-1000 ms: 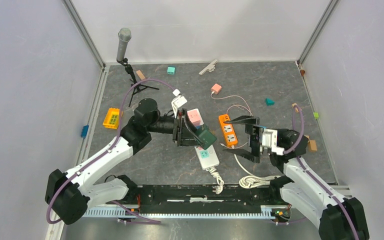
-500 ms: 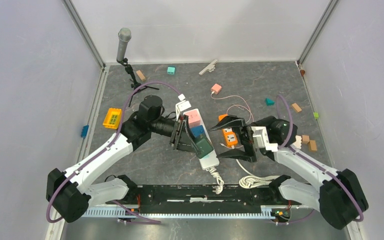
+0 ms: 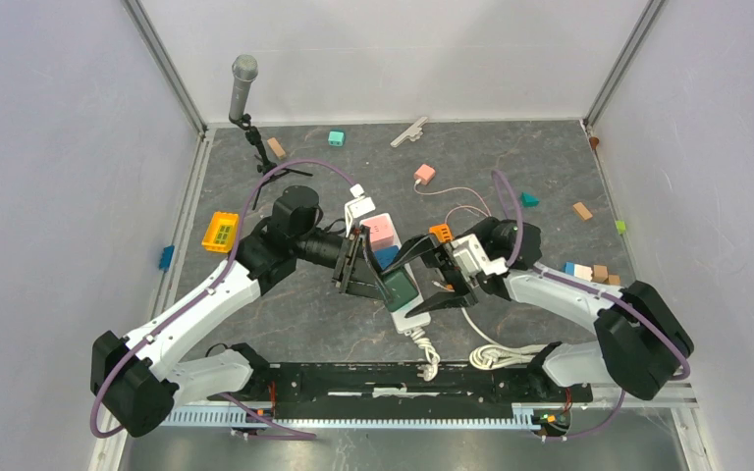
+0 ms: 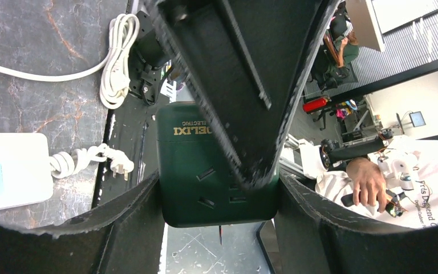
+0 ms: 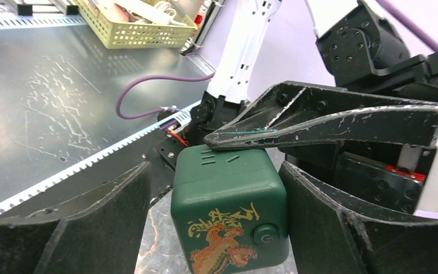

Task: Insert the plug
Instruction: Pick up the plug from the center of the board.

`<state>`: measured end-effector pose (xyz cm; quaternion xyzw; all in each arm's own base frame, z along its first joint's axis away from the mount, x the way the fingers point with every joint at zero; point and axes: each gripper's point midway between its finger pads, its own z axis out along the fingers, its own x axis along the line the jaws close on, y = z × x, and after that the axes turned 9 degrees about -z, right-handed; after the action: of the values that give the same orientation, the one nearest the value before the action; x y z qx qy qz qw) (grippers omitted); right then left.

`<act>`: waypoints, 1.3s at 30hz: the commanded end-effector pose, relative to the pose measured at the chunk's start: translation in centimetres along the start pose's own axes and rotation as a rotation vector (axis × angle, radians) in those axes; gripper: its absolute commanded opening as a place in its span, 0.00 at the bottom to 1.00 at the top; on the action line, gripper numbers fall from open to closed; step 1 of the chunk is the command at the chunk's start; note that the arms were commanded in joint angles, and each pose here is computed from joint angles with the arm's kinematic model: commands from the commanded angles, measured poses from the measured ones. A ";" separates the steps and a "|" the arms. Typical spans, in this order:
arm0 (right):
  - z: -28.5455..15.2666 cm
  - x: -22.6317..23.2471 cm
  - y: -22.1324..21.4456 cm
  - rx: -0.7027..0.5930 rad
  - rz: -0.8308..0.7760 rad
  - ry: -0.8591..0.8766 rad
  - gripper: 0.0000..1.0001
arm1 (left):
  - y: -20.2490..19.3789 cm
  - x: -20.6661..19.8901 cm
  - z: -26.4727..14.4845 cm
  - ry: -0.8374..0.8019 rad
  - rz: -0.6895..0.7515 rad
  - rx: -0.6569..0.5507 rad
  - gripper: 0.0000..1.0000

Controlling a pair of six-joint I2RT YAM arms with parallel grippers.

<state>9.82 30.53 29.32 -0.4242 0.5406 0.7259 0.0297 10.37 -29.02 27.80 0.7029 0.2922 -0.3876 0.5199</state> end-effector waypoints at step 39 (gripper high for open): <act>-3.7 -6.2 2.4 -0.044 -0.099 -0.301 0.00 | 8.9 2.0 -7.7 0.601 0.371 -0.550 1.00</act>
<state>15.01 31.75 29.15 -0.2682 0.6084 0.7455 -0.0468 14.49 -27.53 29.52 0.7025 0.3289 -0.1821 0.6042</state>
